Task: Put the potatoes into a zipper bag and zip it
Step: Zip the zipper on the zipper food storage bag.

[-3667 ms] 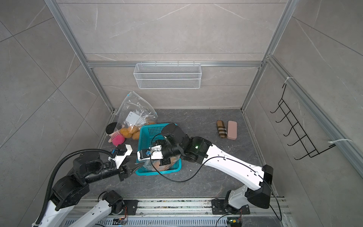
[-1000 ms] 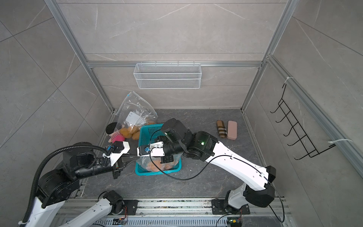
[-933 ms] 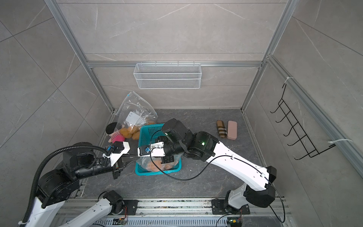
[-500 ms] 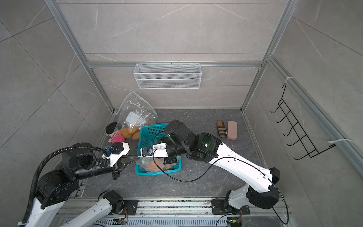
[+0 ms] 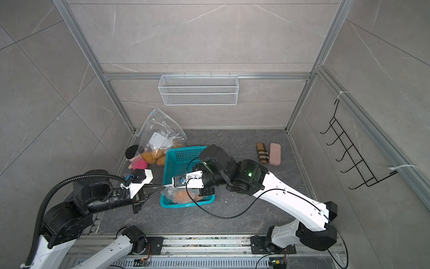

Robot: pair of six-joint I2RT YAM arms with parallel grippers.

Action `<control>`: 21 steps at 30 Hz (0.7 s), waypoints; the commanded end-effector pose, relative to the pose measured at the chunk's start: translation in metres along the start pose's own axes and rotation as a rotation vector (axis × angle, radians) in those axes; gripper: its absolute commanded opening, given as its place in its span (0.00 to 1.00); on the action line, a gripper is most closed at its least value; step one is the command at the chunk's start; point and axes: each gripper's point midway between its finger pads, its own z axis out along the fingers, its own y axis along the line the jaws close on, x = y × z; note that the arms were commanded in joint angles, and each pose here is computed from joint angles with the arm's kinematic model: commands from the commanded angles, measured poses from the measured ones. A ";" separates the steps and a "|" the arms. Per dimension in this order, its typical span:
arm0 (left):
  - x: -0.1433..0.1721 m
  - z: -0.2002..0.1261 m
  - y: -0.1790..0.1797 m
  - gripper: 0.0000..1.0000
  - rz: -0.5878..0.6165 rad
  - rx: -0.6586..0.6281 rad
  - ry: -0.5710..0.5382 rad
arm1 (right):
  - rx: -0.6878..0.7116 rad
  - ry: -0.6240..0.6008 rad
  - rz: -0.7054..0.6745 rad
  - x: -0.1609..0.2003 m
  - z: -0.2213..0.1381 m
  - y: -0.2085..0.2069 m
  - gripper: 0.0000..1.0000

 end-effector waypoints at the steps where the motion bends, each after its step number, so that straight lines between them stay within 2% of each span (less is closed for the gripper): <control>1: -0.020 -0.018 -0.001 0.00 0.062 -0.041 -0.079 | -0.006 0.159 0.046 0.042 -0.008 0.009 0.04; 21: -0.019 -0.023 -0.002 0.00 0.069 -0.054 -0.080 | 0.011 0.198 0.063 0.055 -0.021 0.013 0.04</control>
